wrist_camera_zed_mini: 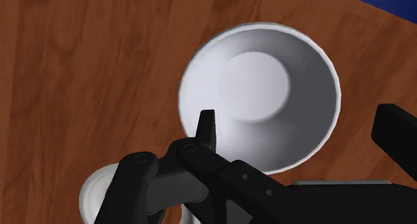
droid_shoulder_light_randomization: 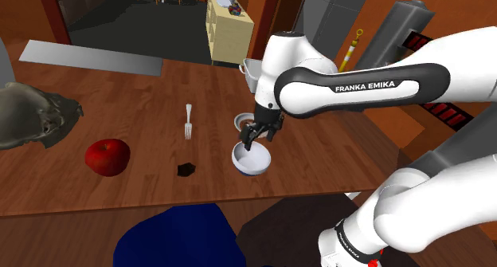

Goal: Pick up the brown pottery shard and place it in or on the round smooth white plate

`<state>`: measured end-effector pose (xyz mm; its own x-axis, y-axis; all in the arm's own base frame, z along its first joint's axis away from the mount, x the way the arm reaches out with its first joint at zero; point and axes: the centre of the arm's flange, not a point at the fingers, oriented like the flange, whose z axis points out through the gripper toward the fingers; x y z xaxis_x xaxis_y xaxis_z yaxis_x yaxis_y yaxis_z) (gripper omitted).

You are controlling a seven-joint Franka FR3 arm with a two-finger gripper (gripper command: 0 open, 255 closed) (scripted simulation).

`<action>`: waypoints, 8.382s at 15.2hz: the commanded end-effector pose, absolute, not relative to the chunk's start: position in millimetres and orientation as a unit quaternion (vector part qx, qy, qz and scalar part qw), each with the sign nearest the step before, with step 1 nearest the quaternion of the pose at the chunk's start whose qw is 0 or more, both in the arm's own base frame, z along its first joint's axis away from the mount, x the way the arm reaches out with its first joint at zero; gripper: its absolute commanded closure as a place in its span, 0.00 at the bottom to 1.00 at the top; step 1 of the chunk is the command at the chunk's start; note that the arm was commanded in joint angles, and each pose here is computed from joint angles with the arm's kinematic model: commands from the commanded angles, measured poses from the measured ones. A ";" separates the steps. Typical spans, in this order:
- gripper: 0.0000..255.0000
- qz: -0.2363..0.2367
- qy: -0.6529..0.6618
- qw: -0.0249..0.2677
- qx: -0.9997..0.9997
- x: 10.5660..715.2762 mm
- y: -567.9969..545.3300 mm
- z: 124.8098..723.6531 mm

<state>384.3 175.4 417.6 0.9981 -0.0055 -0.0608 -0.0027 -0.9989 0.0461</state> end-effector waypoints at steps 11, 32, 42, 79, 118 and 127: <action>0.00 0.008 0.020 0.010 1.000 442.6 298.2 346.8; 0.00 0.027 0.032 0.004 0.999 474.2 363.1 273.9; 1.00 0.027 0.032 0.004 0.999 474.2 363.1 274.0; 1.00 0.027 0.032 0.004 0.999 534.3 133.3 369.1; 0.00 0.027 0.032 0.004 0.999 571.2 -7.4 293.9; 0.00 0.027 0.032 0.004 0.999 568.4 -7.1 343.9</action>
